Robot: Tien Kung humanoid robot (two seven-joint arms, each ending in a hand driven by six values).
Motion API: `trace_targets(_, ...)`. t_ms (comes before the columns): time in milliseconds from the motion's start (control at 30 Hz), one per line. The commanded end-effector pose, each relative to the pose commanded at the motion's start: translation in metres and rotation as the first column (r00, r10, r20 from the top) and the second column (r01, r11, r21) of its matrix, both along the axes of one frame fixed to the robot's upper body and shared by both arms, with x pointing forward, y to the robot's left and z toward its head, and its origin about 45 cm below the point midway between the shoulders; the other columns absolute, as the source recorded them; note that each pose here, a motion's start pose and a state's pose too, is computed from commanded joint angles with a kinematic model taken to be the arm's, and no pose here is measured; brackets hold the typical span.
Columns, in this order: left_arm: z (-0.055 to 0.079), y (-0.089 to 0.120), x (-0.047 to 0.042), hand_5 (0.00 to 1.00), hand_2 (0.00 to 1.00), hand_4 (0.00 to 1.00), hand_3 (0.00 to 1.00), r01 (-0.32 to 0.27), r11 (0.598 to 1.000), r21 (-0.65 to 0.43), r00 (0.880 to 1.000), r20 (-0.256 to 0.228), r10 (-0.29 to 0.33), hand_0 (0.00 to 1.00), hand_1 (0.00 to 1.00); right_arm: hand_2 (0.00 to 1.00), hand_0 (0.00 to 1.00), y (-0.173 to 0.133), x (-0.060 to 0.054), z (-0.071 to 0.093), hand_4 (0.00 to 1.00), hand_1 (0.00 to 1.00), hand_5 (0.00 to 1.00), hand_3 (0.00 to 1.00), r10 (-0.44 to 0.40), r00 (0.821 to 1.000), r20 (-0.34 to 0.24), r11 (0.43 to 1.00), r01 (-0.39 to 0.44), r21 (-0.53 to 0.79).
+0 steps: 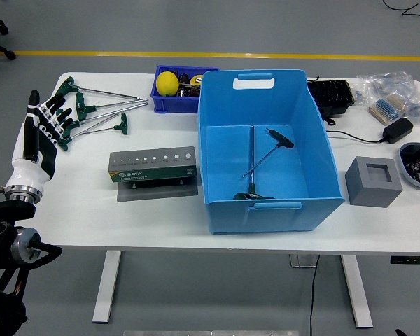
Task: Lift tool from toolbox,place it in box,lift tool from toolbox,place it in box
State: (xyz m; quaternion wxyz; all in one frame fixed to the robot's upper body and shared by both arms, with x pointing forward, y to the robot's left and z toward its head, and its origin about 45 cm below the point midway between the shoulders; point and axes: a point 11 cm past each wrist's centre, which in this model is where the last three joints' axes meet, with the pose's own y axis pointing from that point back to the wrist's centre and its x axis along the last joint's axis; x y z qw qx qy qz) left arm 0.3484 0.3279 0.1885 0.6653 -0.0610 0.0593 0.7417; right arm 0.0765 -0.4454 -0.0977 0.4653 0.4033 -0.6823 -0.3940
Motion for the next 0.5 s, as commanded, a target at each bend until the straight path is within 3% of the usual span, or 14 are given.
trace_targets(500, -0.0005, 0.0026, -0.0007, 0.998, 0.914, 0.912, 0.817, -0.01, 1.0, -0.001, 1.0, -0.001, 0.01, 0.875, 0.876, 0.762, 0.715, 0.0008, 0.0012, -0.0001, 0.924, 0.695, 0.803, 0.678, -0.002, 1.0, 0.003, 1.0, 0.002, 0.001)
